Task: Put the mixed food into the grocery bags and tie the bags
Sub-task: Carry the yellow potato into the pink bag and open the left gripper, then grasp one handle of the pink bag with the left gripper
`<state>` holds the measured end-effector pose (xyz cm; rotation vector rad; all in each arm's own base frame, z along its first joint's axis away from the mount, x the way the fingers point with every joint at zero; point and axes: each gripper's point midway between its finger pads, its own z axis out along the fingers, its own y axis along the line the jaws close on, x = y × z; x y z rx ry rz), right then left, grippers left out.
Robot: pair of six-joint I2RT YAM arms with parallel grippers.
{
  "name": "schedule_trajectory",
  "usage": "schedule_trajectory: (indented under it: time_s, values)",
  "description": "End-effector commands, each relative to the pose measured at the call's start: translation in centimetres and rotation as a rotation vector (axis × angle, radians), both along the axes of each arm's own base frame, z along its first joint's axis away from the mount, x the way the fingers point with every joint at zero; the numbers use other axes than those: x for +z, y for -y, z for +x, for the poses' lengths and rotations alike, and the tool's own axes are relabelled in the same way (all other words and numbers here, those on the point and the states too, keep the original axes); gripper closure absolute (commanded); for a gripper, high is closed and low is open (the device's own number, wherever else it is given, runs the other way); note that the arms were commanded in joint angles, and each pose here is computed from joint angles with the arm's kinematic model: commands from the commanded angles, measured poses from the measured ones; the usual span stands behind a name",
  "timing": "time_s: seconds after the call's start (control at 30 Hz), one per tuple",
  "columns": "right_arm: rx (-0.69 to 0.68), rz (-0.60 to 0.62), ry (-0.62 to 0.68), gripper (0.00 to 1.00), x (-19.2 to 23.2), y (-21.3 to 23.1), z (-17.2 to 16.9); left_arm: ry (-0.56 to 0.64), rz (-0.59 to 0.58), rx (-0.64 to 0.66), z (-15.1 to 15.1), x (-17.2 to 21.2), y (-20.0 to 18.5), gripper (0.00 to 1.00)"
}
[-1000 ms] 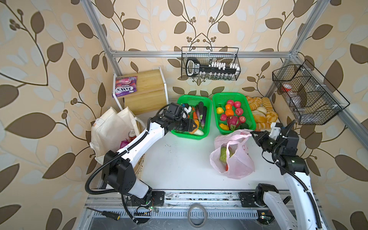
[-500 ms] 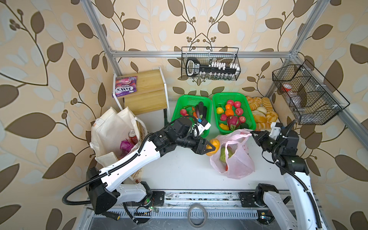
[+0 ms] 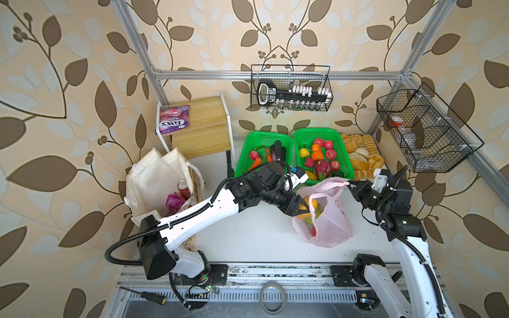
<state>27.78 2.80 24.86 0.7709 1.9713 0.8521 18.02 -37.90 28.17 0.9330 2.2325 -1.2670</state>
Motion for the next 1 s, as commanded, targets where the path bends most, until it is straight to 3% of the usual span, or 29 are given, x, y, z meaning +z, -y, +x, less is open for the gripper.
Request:
schedule_trajectory:
  time_s: [0.0,0.17,0.4,0.6,0.73,0.97]
  values:
    - [0.007,0.013,0.008,1.0,0.0,-0.3,0.0,0.1,-0.017,0.123,3.3,1.2,1.3,0.49]
    - [0.003,0.009,0.008,1.0,0.0,-0.1,-0.1,0.133,-0.004,0.171,5.3,1.1,2.5,0.43]
    - [-0.002,0.004,0.007,1.0,-0.1,0.0,0.0,0.089,-0.037,0.107,4.4,1.4,3.8,0.38]
    - [-0.003,0.004,0.005,1.0,-0.2,0.0,0.1,0.105,-0.016,0.147,5.0,1.1,3.4,0.27]
    - [-0.005,0.001,0.006,1.0,-0.2,0.1,0.2,0.139,-0.034,0.173,5.1,2.5,2.7,0.22]
    - [-0.005,-0.002,-0.006,1.0,-0.6,0.1,0.3,0.21,-0.122,0.102,2.7,6.1,1.0,0.22]
